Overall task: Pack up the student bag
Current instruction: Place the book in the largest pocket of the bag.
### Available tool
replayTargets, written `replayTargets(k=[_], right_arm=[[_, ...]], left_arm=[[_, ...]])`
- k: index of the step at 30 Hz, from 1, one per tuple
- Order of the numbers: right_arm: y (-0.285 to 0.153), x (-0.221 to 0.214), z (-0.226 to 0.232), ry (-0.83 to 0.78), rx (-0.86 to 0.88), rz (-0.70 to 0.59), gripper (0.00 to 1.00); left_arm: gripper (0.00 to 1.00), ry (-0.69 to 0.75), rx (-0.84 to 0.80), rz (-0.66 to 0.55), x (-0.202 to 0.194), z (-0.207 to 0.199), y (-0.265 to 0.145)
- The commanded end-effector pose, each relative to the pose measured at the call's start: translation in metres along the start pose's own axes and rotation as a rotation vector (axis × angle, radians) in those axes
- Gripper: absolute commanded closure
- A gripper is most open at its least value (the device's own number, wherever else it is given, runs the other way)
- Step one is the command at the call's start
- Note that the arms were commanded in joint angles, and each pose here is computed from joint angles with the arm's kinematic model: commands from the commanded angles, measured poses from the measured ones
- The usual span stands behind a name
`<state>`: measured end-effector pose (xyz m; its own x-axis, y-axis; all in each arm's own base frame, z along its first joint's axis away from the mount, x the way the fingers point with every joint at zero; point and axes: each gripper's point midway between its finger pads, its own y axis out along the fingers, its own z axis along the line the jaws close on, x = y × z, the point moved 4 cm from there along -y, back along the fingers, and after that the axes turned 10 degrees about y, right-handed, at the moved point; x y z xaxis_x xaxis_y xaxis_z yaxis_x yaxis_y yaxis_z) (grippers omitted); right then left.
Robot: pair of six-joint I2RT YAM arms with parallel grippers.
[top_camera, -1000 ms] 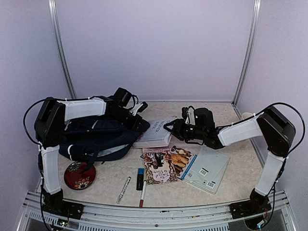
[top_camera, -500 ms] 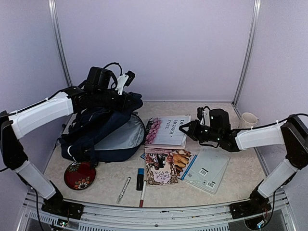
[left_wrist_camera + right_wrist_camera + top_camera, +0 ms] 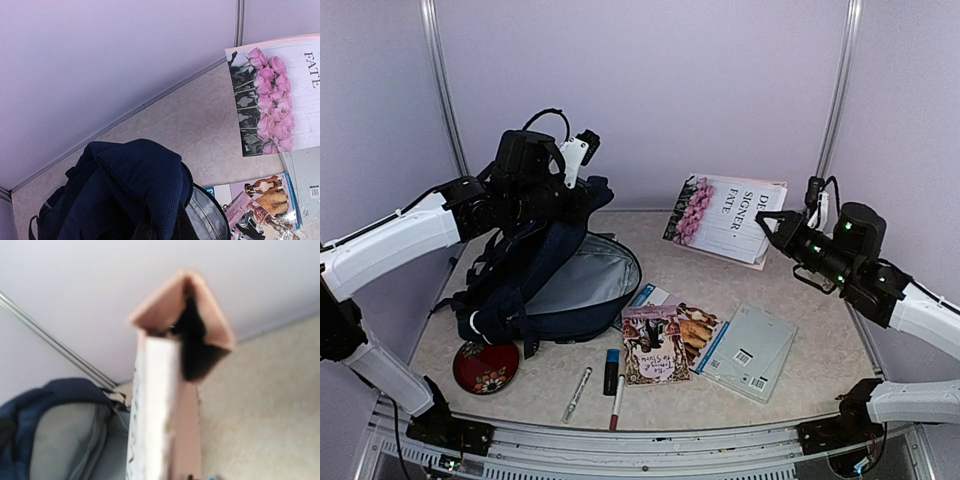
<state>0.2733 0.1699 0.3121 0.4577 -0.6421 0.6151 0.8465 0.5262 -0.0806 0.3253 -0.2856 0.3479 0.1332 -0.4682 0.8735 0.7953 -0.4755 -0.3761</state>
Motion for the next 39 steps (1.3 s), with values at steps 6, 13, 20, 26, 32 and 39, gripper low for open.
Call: replayTargets(k=[6, 13, 20, 26, 32, 39], right_arm=[[0.048, -0.056, 0.018, 0.079, 0.176, 0.169, 0.84], [0.12, -0.118, 0.061, 0.11, 0.314, 0.324, 0.84], [0.188, -0.181, 0.038, 0.354, 0.282, 0.459, 0.85], [0.253, -0.239, 0.068, 0.36, 0.299, 0.555, 0.82], [0.281, -0.278, 0.075, 0.362, 0.285, 0.626, 0.72], [0.255, -0.246, 0.079, 0.004, 0.225, 0.61, 0.14]], left_arm=[[1.0, -0.018, 0.049, -0.189, 0.054, 0.002, -0.025], [1.0, -0.016, 0.037, -0.207, 0.055, -0.002, -0.031], [1.0, -0.004, 0.052, -0.309, 0.078, 0.006, -0.048], [1.0, 0.017, 0.064, -0.356, 0.098, 0.014, -0.058], [1.0, 0.006, 0.092, -0.375, 0.103, 0.03, -0.068], [1.0, -0.051, 0.242, -0.269, 0.065, 0.078, -0.069]])
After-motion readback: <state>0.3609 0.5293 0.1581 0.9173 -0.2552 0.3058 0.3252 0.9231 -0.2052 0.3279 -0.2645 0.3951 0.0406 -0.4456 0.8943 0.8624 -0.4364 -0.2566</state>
